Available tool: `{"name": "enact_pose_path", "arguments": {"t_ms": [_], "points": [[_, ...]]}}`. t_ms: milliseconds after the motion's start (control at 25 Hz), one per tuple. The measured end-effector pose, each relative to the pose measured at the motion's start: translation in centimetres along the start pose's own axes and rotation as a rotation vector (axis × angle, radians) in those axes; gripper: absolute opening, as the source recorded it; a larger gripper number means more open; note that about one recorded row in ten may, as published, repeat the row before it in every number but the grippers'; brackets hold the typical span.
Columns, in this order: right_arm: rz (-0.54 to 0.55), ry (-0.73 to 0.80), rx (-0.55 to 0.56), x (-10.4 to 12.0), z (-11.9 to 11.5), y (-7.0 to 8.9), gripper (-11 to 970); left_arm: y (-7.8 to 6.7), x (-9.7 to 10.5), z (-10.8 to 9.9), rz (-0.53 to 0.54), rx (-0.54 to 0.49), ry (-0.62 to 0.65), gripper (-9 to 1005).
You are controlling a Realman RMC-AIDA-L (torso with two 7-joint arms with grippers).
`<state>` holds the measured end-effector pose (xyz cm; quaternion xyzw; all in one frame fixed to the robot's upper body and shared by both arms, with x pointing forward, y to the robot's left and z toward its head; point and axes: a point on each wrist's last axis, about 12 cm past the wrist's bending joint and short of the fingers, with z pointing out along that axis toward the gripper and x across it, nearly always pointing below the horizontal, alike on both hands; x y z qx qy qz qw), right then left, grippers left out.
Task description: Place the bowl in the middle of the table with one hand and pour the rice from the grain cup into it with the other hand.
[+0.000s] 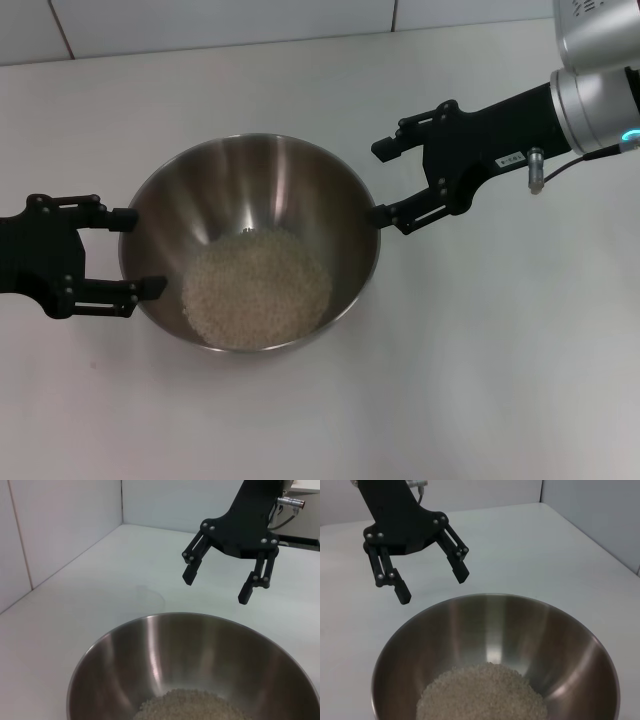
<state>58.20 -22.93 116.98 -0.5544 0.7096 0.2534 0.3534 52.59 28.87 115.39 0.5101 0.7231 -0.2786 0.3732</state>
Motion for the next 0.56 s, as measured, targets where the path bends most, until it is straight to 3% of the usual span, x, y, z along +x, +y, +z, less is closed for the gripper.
{"name": "enact_pose_path", "arguments": {"t_ms": [560], "points": [[0.007,-0.020,0.014,0.12,0.14,-0.01,827,-0.02,-0.03,0.05,0.000,0.001,-0.001,829]]}}
